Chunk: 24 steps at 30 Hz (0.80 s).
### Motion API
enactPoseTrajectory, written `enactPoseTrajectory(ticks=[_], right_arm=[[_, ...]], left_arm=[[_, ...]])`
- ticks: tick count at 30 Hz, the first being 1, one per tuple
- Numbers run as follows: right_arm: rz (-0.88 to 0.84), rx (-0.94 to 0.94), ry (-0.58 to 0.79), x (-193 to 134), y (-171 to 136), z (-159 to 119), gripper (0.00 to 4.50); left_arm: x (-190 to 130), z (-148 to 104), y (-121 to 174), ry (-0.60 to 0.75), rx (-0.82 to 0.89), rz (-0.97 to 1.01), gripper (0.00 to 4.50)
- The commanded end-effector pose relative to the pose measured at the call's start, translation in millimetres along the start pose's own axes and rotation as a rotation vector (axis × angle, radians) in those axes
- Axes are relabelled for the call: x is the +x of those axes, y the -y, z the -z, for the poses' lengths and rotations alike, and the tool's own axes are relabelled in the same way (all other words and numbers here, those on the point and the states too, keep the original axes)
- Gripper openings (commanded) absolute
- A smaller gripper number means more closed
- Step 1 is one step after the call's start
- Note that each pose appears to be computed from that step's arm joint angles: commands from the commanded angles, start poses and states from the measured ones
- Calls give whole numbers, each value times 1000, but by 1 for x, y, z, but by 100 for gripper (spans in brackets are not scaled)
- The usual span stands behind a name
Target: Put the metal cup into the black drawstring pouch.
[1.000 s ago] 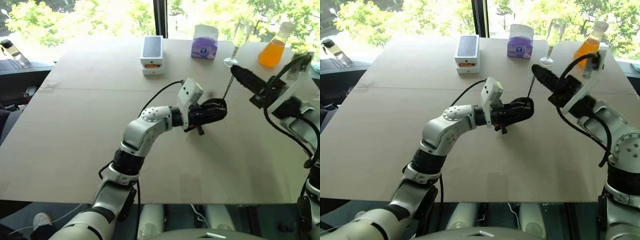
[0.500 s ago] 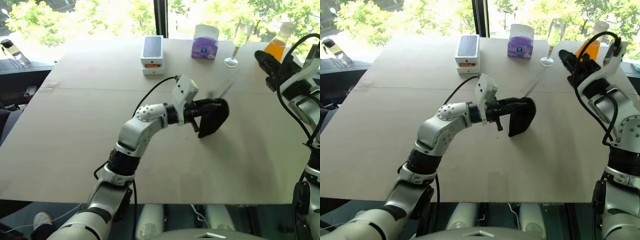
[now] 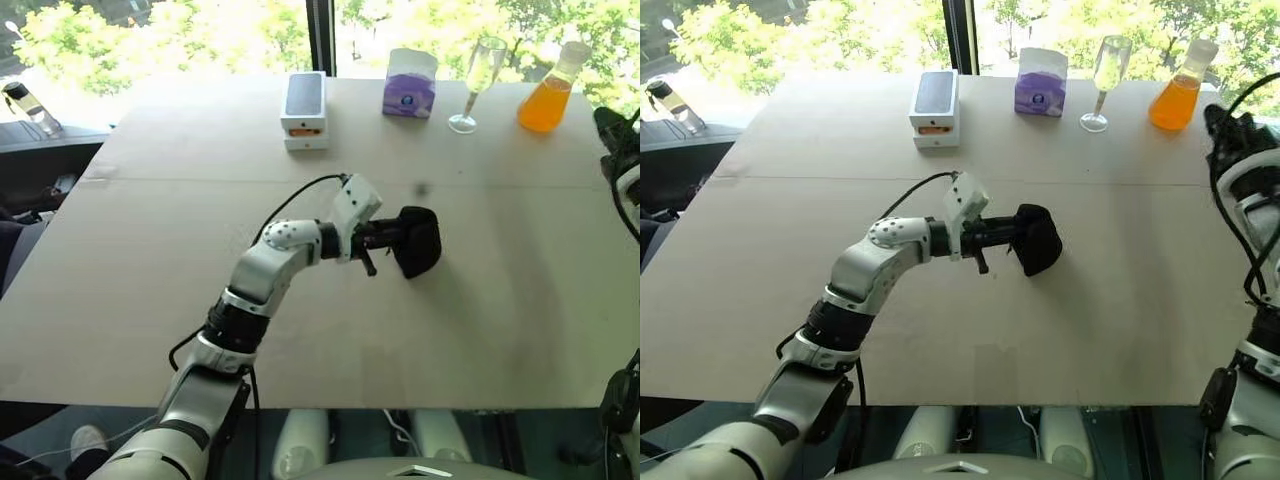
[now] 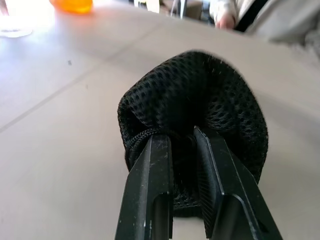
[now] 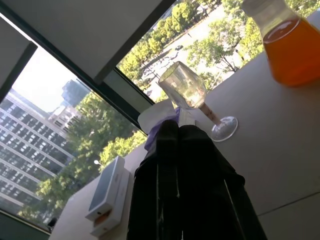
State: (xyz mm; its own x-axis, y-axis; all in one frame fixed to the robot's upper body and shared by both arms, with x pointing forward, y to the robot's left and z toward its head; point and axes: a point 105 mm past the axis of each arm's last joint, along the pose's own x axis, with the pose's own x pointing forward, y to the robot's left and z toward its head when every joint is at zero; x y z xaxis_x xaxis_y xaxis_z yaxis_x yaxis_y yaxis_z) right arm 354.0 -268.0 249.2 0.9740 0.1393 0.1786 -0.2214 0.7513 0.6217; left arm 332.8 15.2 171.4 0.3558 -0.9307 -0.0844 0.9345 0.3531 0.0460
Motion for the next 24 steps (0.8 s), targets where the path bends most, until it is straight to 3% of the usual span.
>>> enactPoseTrajectory(ticks=[1, 5, 9, 18, 22, 24], right_arm=[[-68, -118, -86, -4, -19, 23, 0], [-107, -142, -134, -8, -26, 39, 0], [-168, -218, -205, -15, -36, 57, 0], [-294, -371, -361, -27, -49, 96, 0], [-352, -451, -424, -33, -53, 110, 0], [-385, -510, -453, -38, -55, 116, 59]], left_arm=[[-7, -25, -8, 115, -45, -42, 14], [-20, -25, -21, 139, -143, -113, 14], [-45, -5, -41, 124, -293, -235, 14], [-63, 12, -44, 146, -443, -316, 14], [-79, 24, -48, 165, -577, -397, 201], [-92, 30, -43, 156, -593, -419, 281]])
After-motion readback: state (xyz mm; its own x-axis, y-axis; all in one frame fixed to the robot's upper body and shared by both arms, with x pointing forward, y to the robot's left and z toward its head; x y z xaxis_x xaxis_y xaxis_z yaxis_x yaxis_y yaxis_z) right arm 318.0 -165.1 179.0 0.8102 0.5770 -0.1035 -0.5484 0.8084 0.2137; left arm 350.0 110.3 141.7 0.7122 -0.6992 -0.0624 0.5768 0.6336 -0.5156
